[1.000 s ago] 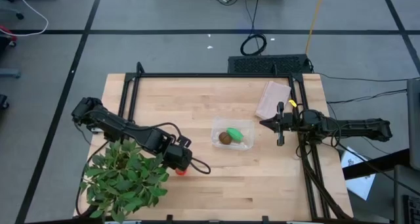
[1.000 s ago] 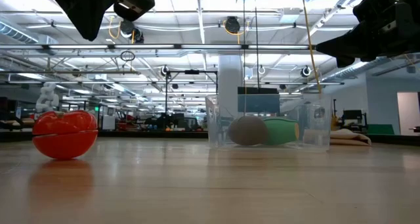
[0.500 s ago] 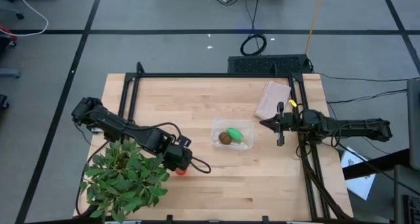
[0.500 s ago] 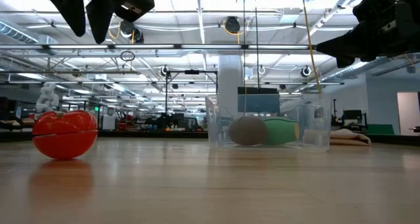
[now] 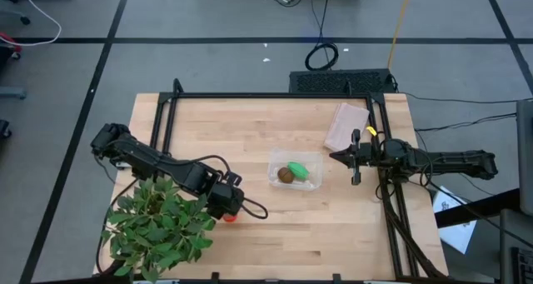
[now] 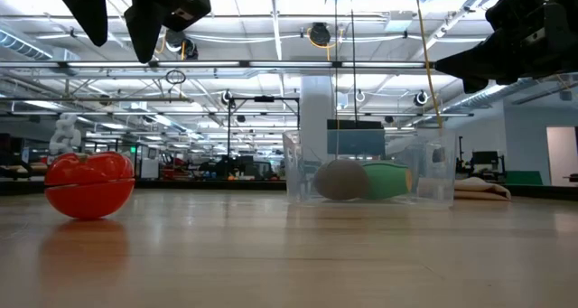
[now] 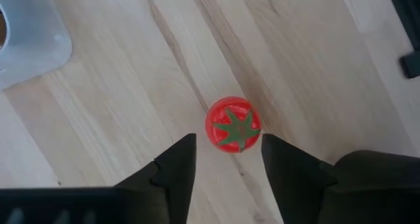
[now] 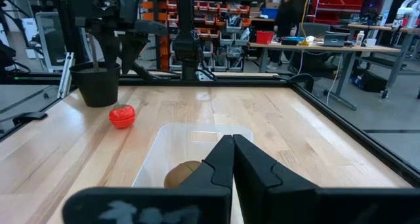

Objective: Pick and placing Produce into tupperware
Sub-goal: Put the red tomato into the transparent bin

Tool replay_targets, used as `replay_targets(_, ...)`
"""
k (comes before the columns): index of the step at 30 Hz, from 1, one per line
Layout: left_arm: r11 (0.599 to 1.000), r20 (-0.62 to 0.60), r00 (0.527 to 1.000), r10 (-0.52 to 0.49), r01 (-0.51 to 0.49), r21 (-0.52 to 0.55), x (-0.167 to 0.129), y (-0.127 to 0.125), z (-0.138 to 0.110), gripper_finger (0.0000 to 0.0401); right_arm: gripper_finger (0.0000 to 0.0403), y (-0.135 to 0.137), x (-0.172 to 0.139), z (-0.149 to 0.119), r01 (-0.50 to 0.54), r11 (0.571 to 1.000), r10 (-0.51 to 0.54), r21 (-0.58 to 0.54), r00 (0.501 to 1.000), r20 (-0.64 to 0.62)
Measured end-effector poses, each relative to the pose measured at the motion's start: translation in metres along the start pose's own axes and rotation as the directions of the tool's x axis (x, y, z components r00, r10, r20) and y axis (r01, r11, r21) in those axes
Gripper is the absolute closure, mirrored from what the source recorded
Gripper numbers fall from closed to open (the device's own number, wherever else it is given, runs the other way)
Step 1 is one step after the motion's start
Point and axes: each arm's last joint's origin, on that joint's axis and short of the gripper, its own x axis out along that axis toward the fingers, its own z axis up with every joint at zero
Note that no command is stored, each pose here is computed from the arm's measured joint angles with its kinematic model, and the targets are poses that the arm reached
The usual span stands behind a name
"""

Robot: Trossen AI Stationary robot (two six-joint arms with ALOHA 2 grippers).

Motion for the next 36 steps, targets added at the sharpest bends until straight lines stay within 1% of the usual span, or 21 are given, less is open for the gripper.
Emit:
replay_targets(4,1.0,0.011,1.0,-0.016,0.016,-0.009,0.0,0.0,0.001,0.0205,0.0403,0.0,0.0,0.0,0.0,1.0,0.0,0.0,1.0,-0.002)
replay_targets(12,1.0,0.048,0.999,-0.013,0.013,-0.007,0.0,0.0,0.005,0.0169,0.0403,0.0,0.0,-0.002,-0.001,1.0,0.001,-0.001,1.0,-0.023)
replay_targets(15,1.0,0.048,0.999,-0.02,0.02,-0.001,0.009,0.001,0.006,0.0157,0.0403,0.0,0.0,-0.002,-0.001,1.0,0.001,0.004,1.0,-0.025)
replay_targets(18,1.0,0.017,1.0,-0.022,0.022,-0.001,0.021,0.002,0.004,0.0148,0.0403,0.0,0.0,-0.003,-0.001,1.0,0.001,0.004,1.0,-0.028)
replay_targets(20,1.0,0.026,0.999,-0.021,0.021,0.002,0.026,0.003,0.007,0.0144,0.0403,0.0,0.0,-0.003,-0.001,1.0,0.001,0.004,0.999,-0.033)
replay_targets(22,1.0,-0.004,1.0,-0.024,0.024,-0.002,0.031,0.003,0.004,0.0142,0.0403,0.0,0.0,-0.003,-0.001,1.0,0.001,0.004,0.999,-0.035)
replay_targets(24,1.0,0.004,1.0,-0.03,0.03,0.004,0.036,0.004,0.007,0.0141,0.0403,0.0,0.0,-0.005,-0.001,1.0,0.001,0.003,0.999,-0.046)
replay_targets(26,0.999,-0.025,0.999,-0.035,0.035,-0.002,0.042,0.004,0.006,0.0141,0.0403,0.0,0.001,-0.005,-0.001,1.0,0.002,0.007,0.999,-0.049)
replay_targets(29,0.999,-0.03,0.998,-0.05,0.05,-0.002,0.049,0.004,0.008,0.0139,0.0403,0.0,0.001,-0.006,-0.002,1.0,0.002,0.01,0.998,-0.061)
replay_targets(36,0.997,-0.089,0.993,-0.078,0.077,-0.022,0.068,0.005,0.008,0.0139,0.0403,0.0,0.001,-0.006,-0.002,1.0,0.002,0.01,0.998,-0.06)
